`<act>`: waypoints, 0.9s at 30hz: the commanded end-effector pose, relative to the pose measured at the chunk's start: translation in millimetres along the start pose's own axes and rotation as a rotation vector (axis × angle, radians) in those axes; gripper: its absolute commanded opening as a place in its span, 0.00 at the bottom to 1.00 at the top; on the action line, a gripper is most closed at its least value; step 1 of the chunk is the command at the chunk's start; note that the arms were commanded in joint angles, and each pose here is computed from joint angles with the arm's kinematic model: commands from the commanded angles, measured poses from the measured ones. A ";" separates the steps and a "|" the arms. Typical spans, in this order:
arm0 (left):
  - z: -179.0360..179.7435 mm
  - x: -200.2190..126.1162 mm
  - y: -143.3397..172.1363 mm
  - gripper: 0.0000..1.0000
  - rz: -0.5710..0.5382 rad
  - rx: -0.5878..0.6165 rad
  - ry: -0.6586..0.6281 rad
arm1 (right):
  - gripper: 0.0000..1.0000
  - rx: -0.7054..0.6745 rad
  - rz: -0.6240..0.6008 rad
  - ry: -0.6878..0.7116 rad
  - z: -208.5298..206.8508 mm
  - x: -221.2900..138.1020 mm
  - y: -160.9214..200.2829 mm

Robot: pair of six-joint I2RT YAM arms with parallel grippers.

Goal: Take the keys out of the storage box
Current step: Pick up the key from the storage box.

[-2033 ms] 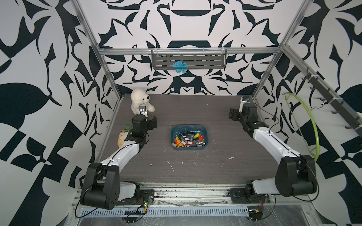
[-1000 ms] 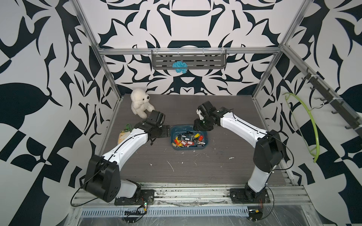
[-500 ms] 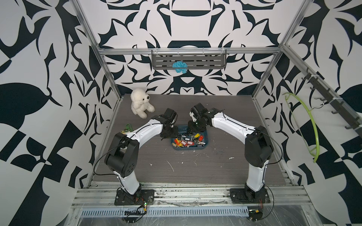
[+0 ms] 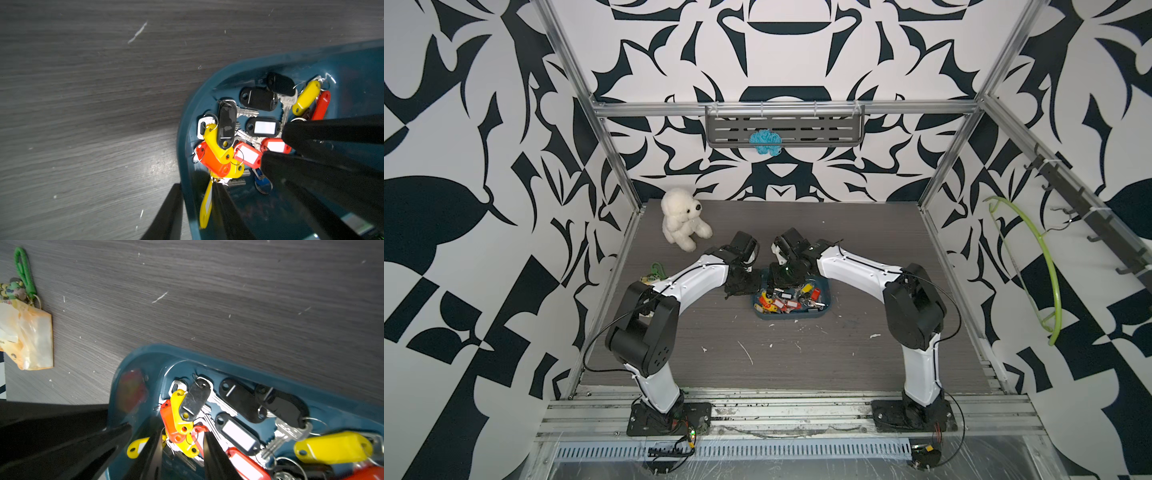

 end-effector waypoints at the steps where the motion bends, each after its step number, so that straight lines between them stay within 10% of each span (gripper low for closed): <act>1: -4.0 -3.7 2.6 0.29 -0.006 0.013 0.035 | 0.38 -0.014 -0.031 0.007 9.2 -1.4 -2.4; 27: -1.9 1.9 6.4 0.28 -0.001 0.016 0.046 | 0.37 -0.132 -0.020 0.187 1.7 24.7 0.1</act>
Point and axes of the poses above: each gripper's point midway between its finger pads, its own x axis out along the fingers, its own z axis along the line the jaws close on, y = z × x, the point moved 4 cm from there along -x, back along the fingers, and after that the axes turned 13 degrees about -x, right-handed, at the moved point
